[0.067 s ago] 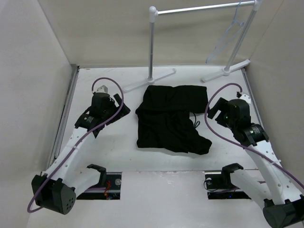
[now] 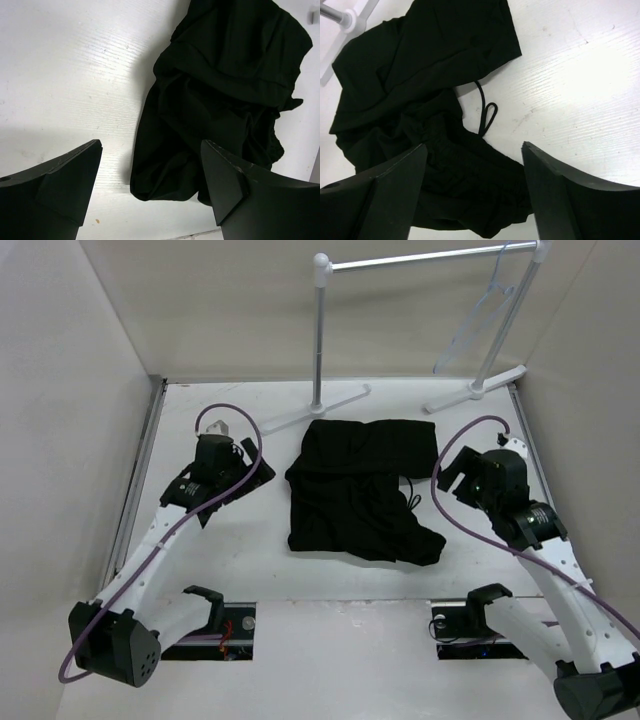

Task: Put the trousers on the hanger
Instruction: Flatten out the trousers at the center of the board.

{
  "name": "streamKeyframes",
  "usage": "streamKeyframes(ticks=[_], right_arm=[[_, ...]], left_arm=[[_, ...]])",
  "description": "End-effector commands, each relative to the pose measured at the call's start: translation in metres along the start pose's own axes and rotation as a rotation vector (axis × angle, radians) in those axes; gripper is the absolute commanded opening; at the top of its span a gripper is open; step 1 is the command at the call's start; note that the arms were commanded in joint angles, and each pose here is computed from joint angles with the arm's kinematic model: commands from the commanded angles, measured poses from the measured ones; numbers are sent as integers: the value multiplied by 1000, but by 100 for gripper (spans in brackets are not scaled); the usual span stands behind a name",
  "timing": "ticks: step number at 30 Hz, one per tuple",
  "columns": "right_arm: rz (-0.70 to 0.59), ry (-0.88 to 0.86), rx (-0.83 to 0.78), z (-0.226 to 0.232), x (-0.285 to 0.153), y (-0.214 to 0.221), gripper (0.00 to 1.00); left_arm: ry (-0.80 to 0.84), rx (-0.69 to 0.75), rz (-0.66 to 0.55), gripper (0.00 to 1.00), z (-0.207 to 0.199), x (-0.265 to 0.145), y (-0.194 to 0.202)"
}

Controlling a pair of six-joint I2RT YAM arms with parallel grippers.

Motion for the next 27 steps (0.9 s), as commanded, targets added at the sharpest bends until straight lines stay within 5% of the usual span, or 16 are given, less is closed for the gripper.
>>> streamKeyframes(ticks=[1,4,7,10,13,15,18,23,25,27], right_arm=[[-11,-67,-23,8,-2,-4,70],[46,-118,-40,16,-7,4,19],[130,-158,-66,23,-5,18,6],[192,-197,-97,33,1,34,18],[265,-247,-154,45,11,58,62],[283,-263,-171,50,20,69,77],[305,-242,-187,53,40,79,81],[323,-161,-158,45,81,88,80],[365,-138,-160,43,102,100,78],[368,-149,-157,44,109,103,64]], left_arm=[[21,10,-40,80,-4,-1,-9],[16,29,-2,74,-6,9,2],[6,33,16,45,-3,11,10],[-8,53,79,31,-2,17,29],[16,83,161,48,-7,25,51],[20,90,200,63,-9,29,62],[56,99,243,72,-20,40,78],[68,157,329,72,-34,63,106],[55,140,350,65,-36,79,117],[64,118,363,49,-38,89,122]])
Point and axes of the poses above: each gripper's point midway between its finger pads, its own x axis out along the fingers, its own z axis along the line the jaws close on, y = z × x, the point moved 9 cm from there along -x, back along the fingers, and after that the axes turned 13 degrees about x, right-handed, at the moved point
